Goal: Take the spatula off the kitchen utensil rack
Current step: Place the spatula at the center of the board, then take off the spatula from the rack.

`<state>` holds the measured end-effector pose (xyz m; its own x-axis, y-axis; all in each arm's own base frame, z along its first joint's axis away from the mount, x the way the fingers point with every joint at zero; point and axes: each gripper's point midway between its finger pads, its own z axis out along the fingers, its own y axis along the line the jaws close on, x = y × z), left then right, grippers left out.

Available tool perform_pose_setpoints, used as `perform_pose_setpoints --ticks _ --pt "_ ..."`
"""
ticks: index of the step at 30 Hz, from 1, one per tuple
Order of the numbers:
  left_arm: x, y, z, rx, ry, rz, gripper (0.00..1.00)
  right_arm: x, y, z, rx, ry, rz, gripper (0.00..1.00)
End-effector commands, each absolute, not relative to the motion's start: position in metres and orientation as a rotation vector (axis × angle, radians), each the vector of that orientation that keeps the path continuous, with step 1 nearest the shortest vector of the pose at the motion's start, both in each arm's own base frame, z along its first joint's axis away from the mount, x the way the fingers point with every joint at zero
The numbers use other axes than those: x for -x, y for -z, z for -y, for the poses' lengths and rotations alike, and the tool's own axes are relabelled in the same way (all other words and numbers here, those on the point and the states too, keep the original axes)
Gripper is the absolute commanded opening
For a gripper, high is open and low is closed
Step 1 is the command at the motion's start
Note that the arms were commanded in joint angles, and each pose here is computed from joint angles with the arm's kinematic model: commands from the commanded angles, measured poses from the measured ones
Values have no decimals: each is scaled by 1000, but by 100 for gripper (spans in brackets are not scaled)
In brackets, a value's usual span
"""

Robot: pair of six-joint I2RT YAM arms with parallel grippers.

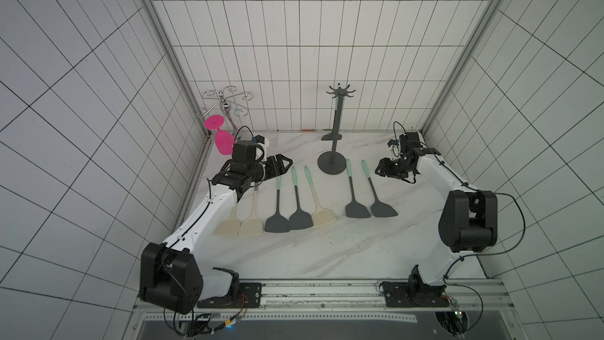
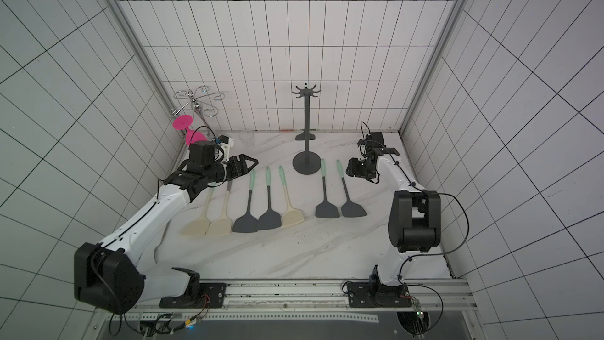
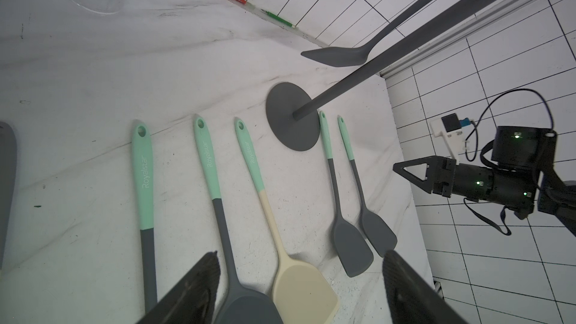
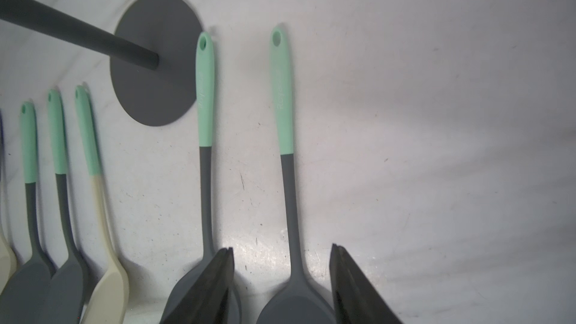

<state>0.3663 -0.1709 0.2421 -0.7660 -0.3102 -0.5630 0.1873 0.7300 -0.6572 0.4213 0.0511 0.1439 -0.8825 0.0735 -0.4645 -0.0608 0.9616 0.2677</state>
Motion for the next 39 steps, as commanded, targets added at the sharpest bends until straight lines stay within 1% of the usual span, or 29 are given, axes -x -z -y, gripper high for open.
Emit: perform_pose_setpoints --ticks 1,5,11,14,17,21,24,27,30,32,34,36,39 --pt "-383 -280 182 30 924 -2131 78 -434 -211 -59 -14 -349 -2468 53" --pt "-403 -311 214 -99 891 -1991 76 -445 -287 -84 9 -367 -2267 53" --pt "-428 -353 270 -345 852 -1734 76 -451 -398 -116 5 -414 -1962 54" --pt "-444 -361 295 -464 842 -1671 75 -451 -441 -126 -9 -404 -1809 55" --pt "-467 -360 311 -512 799 -1602 73 -452 -470 -140 -7 -424 -1683 55" --pt "-499 -354 315 -512 719 -1579 71 -462 -491 -158 8 -447 -1604 55" --pt "-517 -353 318 -542 746 -1560 68 -476 -500 -173 31 -472 -1585 56" --pt "-530 -357 315 -550 854 -1523 61 -493 -504 -191 60 -504 -1572 56" --pt "-547 -360 309 -538 951 -1475 50 -511 -503 -210 99 -541 -1565 56" --pt "-554 -360 312 -573 1006 -1455 48 -521 -499 -221 123 -559 -1569 56" --pt "-557 -357 321 -627 1054 -1443 48 -531 -491 -228 144 -562 -1585 56" --pt "-560 -354 330 -669 1085 -1429 53 -541 -479 -233 163 -556 -1605 56" --pt "-565 -347 339 -684 1120 -1414 58 -549 -464 -239 184 -547 -1630 56"
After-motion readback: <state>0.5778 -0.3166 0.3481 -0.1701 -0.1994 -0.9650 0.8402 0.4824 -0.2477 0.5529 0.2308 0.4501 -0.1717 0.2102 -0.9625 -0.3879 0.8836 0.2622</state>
